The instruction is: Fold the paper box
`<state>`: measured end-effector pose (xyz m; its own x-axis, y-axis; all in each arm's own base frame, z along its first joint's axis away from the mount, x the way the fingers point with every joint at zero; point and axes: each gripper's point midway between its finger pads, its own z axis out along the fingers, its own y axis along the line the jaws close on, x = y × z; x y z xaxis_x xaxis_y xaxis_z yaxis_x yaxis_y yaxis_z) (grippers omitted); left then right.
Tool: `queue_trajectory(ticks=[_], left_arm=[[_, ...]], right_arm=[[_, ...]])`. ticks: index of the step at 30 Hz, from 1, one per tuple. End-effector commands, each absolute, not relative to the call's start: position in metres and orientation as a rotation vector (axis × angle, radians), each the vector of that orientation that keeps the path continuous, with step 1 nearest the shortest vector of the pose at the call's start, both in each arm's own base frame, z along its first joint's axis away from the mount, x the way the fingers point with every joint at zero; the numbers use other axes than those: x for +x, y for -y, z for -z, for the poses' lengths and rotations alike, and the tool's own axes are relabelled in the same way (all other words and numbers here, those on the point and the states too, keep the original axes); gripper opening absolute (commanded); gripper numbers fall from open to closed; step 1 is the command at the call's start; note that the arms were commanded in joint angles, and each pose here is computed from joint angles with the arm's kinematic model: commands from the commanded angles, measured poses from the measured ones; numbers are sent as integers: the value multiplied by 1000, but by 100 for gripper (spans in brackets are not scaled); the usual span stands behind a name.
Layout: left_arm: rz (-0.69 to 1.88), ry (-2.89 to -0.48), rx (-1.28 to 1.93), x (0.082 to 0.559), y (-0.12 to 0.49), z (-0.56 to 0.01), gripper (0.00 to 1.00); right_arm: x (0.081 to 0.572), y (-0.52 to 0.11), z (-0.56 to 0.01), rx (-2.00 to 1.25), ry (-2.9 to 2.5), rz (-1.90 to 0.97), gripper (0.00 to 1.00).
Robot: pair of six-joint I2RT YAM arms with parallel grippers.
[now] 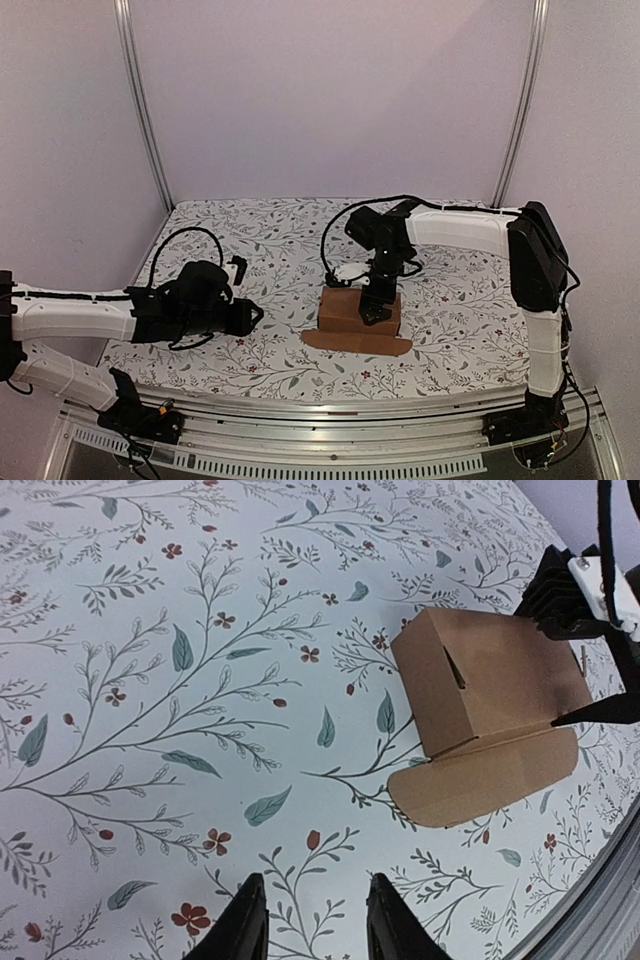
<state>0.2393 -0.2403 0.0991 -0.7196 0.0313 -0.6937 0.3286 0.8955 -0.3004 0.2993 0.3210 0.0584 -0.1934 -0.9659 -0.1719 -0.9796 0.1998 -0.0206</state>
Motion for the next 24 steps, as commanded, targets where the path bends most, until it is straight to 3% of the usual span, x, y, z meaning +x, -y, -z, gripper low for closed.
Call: queue_trajectory(ticks=[1,13,24], left_arm=[[499,-2363,237,233,229,-88,34],[604,-2396,154,231,240,-72,36],[964,-2492,-36,236,307,-24,49]], right_arm=[[301,-317,-40,-1957,-2351,-111,99],[284,-307,-36,-1978,-2355,-178,85],[274,-282,-40,-1831,-2353,-323,83]])
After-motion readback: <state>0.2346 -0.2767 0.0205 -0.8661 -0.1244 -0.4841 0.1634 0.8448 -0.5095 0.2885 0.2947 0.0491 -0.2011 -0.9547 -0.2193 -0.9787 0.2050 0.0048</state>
